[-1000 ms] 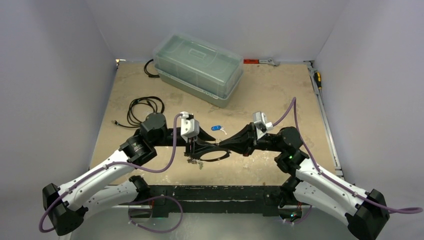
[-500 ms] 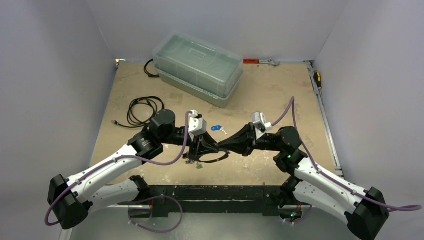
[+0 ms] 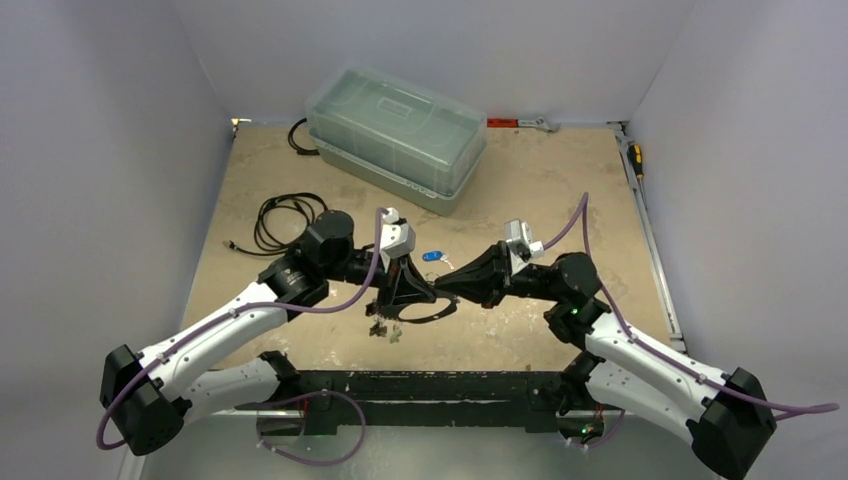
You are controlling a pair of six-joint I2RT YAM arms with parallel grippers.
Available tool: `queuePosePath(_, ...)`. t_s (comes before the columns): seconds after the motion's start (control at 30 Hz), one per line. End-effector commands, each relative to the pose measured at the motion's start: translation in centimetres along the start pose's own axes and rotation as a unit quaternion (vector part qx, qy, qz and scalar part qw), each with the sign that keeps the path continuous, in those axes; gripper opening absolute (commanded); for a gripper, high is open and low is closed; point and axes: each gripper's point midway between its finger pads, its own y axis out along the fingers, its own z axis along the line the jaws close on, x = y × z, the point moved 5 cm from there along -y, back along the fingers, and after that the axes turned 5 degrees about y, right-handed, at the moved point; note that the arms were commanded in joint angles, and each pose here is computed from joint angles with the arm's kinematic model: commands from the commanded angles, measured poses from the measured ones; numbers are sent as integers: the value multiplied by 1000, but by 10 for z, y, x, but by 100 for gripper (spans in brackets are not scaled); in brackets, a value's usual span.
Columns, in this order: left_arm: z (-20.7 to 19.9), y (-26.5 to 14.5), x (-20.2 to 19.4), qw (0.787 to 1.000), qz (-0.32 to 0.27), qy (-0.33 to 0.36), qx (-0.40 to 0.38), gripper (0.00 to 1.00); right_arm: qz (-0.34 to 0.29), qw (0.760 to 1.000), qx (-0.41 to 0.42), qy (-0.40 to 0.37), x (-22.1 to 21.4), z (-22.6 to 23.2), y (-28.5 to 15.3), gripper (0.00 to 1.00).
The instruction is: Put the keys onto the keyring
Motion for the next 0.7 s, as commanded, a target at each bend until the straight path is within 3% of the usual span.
queuePosePath(0.0,2,-11,41,997,-69,27,30,19,-40,999,24,-20,16,9,3,0)
queuePosePath(0.1,-1,-14,48,995,-93,27,41,29,-51,998,26,-18,20,10,4,0)
queuePosePath(0.23,-4,-19,57,990,-131,13,58,31,-61,998,33,-13,23,11,6,0)
queuePosePath(0.37,-8,-23,59,984,-165,3,65,28,-71,997,43,-13,27,13,7,0)
queuePosePath(0.67,-8,-23,51,982,-179,-13,65,20,-75,996,53,-16,31,18,7,0)
